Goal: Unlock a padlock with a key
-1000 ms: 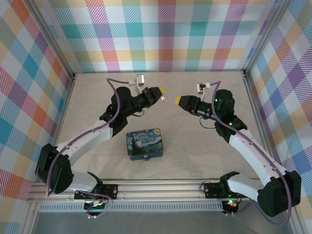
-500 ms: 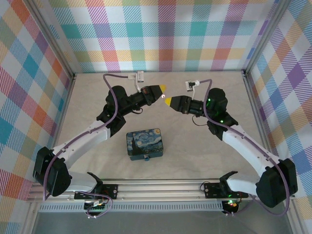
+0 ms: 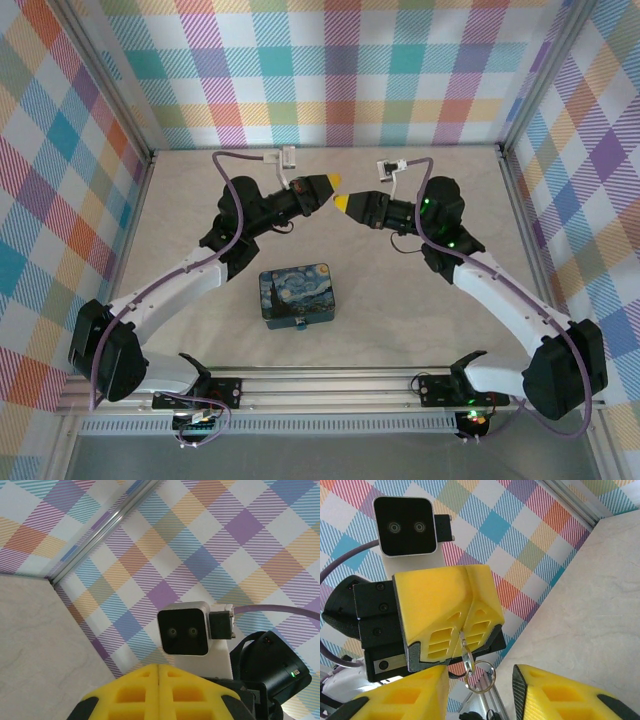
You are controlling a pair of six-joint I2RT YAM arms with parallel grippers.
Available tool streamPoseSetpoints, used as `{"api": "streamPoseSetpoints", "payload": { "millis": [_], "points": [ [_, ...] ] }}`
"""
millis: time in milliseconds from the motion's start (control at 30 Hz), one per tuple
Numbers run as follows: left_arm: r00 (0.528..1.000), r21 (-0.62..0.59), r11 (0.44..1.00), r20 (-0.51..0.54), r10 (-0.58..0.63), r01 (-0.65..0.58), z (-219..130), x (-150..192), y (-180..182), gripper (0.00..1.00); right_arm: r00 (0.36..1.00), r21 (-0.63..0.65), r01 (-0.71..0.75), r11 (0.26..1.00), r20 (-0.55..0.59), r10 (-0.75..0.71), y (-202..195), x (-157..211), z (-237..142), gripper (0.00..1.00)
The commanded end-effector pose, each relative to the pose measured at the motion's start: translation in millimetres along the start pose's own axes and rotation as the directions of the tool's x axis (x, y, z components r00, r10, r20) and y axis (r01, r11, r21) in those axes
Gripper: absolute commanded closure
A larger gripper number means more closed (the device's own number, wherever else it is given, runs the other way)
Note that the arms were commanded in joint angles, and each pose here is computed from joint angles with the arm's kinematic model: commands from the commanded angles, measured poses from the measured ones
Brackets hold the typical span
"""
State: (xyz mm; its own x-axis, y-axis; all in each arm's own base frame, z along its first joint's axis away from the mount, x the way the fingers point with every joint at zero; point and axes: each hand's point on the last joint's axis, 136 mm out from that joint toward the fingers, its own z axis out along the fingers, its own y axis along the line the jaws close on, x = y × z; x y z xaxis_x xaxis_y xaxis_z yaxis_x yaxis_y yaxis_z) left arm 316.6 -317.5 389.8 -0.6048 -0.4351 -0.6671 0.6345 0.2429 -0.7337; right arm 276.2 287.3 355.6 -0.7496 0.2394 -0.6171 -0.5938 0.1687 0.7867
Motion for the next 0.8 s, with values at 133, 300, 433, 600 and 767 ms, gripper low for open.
{"api": "streamPoseSetpoints", "payload": {
  "millis": [133,300,433,600,767],
  "points": [
    [1.0,0.018,1.0,-0.004,-0.007,0.007,4.2,3.8,-1.7,1.0,0.999,-0.047,0.046,0.998,0.016,-0.045,22.8,-10.3,2.8,0.67],
    [1.0,0.016,1.0,-0.006,-0.012,0.012,4.6,4.4,-0.6,1.0,0.999,-0.044,0.044,0.998,0.018,-0.043,22.3,-10.6,3.5,0.71],
    [1.0,0.017,1.0,-0.006,-0.015,0.015,4.6,4.1,-0.7,1.0,0.999,-0.036,0.039,0.999,0.015,-0.039,20.6,-9.8,4.5,0.76],
    [1.0,0.014,1.0,-0.006,-0.018,0.018,5.0,5.0,0.7,1.0,1.0,-0.021,0.027,0.999,0.013,-0.027,15.9,-9.1,5.3,0.82],
    [1.0,0.016,1.0,-0.002,-0.018,0.018,4.3,4.2,0.1,1.0,1.0,-0.012,0.02,1.0,0.01,-0.02,13.1,-7.7,5.6,0.93]
  ]
}}
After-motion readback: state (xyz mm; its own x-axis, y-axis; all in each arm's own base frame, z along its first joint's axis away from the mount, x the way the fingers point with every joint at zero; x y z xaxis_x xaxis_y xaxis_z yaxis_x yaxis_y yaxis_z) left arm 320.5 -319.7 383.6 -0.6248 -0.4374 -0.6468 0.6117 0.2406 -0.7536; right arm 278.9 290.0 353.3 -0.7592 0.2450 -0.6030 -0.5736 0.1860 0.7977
